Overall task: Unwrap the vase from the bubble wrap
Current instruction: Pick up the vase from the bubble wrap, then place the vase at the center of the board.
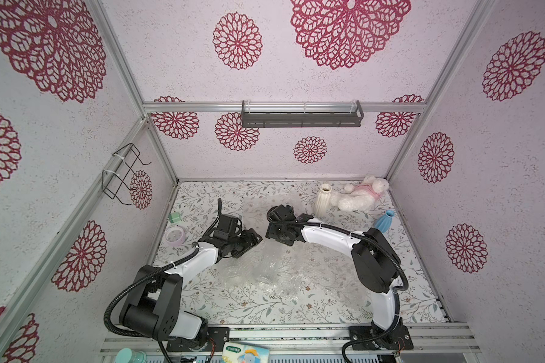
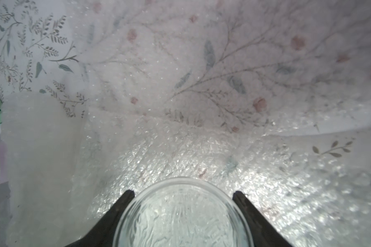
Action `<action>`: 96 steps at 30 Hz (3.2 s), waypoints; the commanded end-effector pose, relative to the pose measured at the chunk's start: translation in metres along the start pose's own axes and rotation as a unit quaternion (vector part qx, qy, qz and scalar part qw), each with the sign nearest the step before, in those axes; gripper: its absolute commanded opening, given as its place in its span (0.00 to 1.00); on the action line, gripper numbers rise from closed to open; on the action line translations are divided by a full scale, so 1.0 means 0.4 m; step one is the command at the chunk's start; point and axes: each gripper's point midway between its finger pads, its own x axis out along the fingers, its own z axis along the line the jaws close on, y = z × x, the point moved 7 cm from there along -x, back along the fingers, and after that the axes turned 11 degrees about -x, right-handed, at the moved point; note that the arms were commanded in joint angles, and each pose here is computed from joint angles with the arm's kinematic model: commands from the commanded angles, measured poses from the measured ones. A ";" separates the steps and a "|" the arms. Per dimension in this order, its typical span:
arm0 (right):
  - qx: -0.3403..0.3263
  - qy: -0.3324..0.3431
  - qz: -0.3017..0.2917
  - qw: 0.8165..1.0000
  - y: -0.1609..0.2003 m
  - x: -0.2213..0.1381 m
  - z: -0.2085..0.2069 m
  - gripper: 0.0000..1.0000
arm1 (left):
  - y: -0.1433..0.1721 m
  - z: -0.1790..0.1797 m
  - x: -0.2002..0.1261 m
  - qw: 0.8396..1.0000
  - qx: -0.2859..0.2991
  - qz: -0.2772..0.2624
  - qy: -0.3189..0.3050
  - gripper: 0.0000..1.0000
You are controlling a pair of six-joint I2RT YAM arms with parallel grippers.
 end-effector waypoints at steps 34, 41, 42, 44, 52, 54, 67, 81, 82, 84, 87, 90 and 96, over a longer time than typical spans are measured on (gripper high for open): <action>-0.234 -0.127 -0.400 0.877 0.104 -0.461 0.106 0.57 | -0.015 -0.034 -0.055 1.000 0.005 -0.028 0.007 0.80; -0.231 -0.113 -0.428 0.866 0.028 -0.492 0.098 0.58 | -0.016 -0.031 -0.049 1.000 0.004 -0.025 0.005 0.81; -0.230 -0.113 -0.433 0.864 0.011 -0.492 0.096 0.58 | -0.016 -0.031 -0.048 1.000 0.004 -0.024 0.005 0.81; -0.229 -0.106 -0.443 0.860 -0.020 -0.487 0.091 0.58 | -0.017 -0.030 -0.047 1.000 0.004 -0.024 0.004 0.81; -0.225 -0.081 -0.482 0.843 -0.165 -0.436 0.070 0.58 | -0.031 -0.034 -0.066 0.999 0.003 -0.030 0.010 0.81; -0.226 -0.074 -0.491 0.838 -0.206 -0.412 0.061 0.58 | -0.037 -0.045 -0.076 0.999 0.007 -0.036 0.017 0.81; -0.219 -0.029 -0.534 0.816 -0.484 -0.239 0.000 0.57 | -0.054 -0.091 -0.083 0.998 0.021 -0.034 0.042 0.81; -0.213 -0.001 -0.557 0.803 -0.713 -0.073 -0.029 0.57 | -0.064 -0.092 -0.046 0.999 0.017 -0.016 0.041 0.81; -0.211 0.001 -0.558 0.802 -0.723 -0.064 -0.032 0.57 | -0.064 -0.092 -0.046 0.999 0.017 -0.015 0.042 0.81; -0.209 0.003 -0.561 0.801 -0.748 -0.055 -0.034 0.57 | -0.064 -0.090 -0.042 0.999 0.016 -0.014 0.041 0.81; -0.211 0.003 -0.563 0.799 -0.774 -0.039 -0.034 0.57 | -0.063 -0.089 -0.039 0.999 0.016 -0.012 0.042 0.81; -0.210 0.005 -0.569 0.795 -0.794 -0.027 -0.037 0.57 | -0.064 -0.088 -0.032 0.999 0.015 -0.008 0.042 0.81; -0.216 0.016 -0.574 0.790 -0.805 -0.006 -0.055 0.57 | -0.063 -0.080 -0.018 0.999 0.010 -0.002 0.041 0.81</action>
